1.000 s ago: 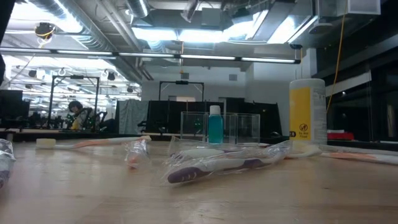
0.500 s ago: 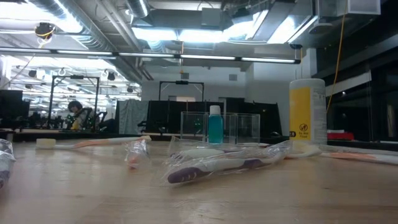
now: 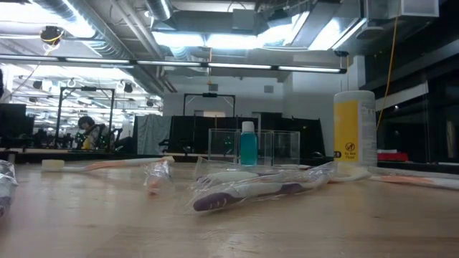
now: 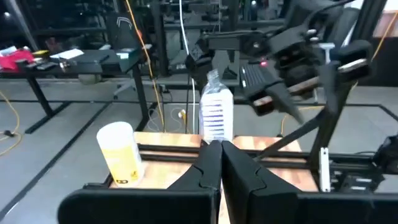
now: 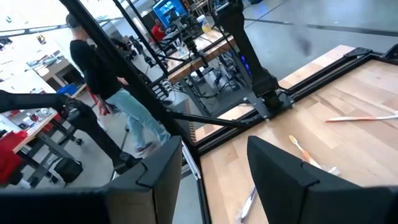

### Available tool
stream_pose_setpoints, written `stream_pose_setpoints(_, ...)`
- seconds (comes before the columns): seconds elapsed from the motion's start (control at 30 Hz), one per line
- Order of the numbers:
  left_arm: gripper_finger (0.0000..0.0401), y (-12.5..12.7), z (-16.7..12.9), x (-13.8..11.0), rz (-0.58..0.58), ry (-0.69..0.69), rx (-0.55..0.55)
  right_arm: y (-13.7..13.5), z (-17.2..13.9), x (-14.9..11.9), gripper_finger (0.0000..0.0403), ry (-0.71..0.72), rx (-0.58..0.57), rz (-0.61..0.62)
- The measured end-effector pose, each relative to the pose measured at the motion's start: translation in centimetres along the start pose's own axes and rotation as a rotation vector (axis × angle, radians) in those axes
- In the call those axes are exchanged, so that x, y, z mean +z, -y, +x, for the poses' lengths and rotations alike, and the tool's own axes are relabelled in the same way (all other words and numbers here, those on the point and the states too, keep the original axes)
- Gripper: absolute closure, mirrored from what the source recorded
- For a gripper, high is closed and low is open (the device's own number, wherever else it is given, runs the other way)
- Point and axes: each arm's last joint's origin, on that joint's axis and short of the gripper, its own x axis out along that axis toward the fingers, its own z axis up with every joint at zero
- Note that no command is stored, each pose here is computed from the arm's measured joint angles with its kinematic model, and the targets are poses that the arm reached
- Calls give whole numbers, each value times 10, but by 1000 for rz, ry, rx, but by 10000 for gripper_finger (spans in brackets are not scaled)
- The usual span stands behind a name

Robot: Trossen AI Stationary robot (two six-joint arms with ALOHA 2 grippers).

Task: Pick & Place toothbrushing station
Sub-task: Put the purple toothbrush into the left section of the transparent organizer

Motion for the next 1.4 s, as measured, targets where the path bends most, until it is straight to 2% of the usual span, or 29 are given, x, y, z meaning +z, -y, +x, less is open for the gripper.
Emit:
stream_pose_setpoints(0.17,400,-34,-6,-14,-2,97,-22,-3,-2,0,218,18,7,14)
stream_pose_setpoints(0.3,400,-51,-4,-39,-12,193,-26,-5,-4,-1,218,24,6,17)
stream_pose_setpoints(0.4,400,-57,7,-67,-36,241,-32,-6,-5,-3,218,31,-1,18)
stream_pose_setpoints(0.53,400,-59,31,-118,-84,235,-12,-6,-5,-4,218,29,-1,41)
stream_pose_setpoints(0.63,400,-62,42,-151,-137,304,15,-7,-5,-4,218,28,-1,61)
stream_pose_setpoints(0.8,400,-70,50,-201,-225,332,146,-7,-5,-4,218,28,-1,89)
stream_pose_setpoints(0.9,400,-79,48,-216,-332,360,246,-7,-5,-4,218,28,-1,92)
stream_pose_setpoints(1.0,400,-88,53,-232,-427,328,309,-7,-5,-4,218,28,-1,92)
stream_pose_setpoints(1.17,400,-97,66,-249,-529,286,343,-7,-5,-4,218,28,-1,84)
stream_pose_setpoints(1.4,400,-102,92,-272,-608,261,348,-6,-5,-4,218,40,-13,77)
